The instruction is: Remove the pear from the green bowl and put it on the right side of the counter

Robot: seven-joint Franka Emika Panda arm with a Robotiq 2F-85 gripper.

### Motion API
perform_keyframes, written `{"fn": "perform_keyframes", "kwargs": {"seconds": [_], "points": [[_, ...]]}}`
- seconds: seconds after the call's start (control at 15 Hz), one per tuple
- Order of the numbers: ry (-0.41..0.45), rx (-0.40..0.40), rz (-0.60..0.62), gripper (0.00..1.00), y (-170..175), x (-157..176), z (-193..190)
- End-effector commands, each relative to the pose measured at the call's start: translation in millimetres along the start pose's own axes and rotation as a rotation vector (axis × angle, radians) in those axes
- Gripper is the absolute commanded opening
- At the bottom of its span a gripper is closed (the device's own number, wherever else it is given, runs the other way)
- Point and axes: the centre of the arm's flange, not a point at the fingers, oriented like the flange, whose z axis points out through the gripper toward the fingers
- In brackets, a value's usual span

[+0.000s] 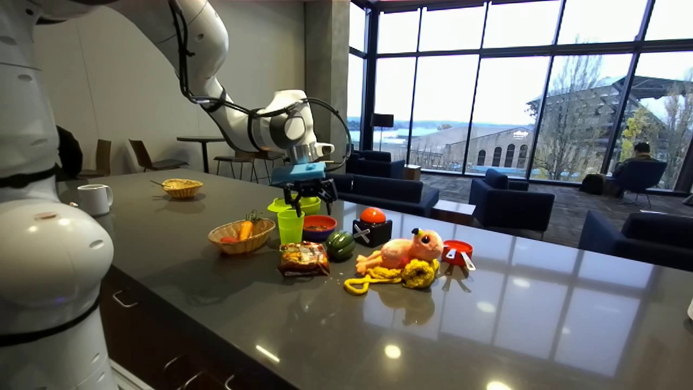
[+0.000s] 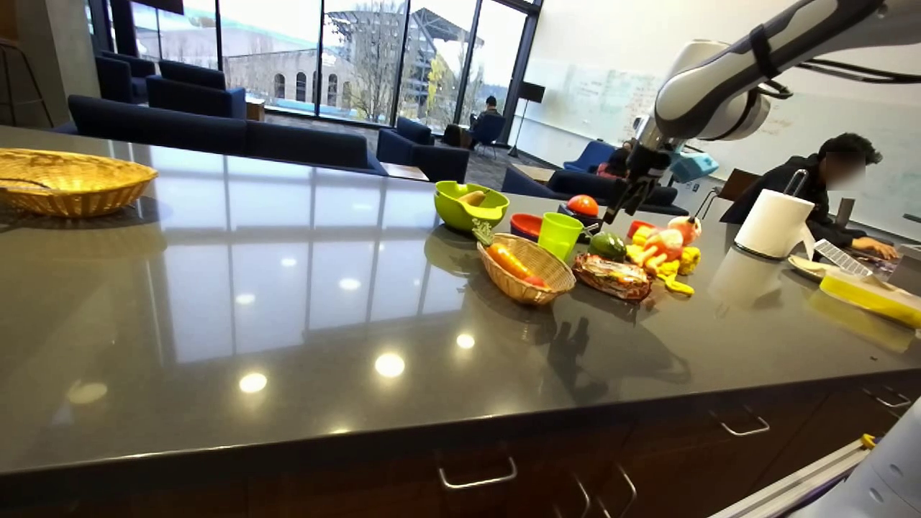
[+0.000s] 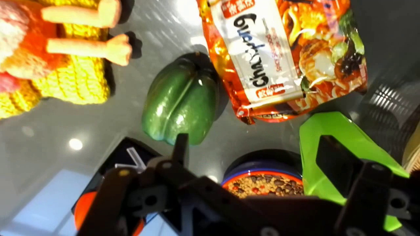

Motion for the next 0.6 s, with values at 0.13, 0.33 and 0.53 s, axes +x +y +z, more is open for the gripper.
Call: {"fn": "perform_keyframes", "kwargs": {"seconds": [0.13,0.33,0.53], "points": [[0.001,0.031,-0.058,1.00,-9.1,71.0,-9.1],[0.025,0.039,-0.070,1.00,-9.6,109.7,-7.6],[0.049,0.038,-0.085,1.00,-5.6,146.1,-2.0]]}}
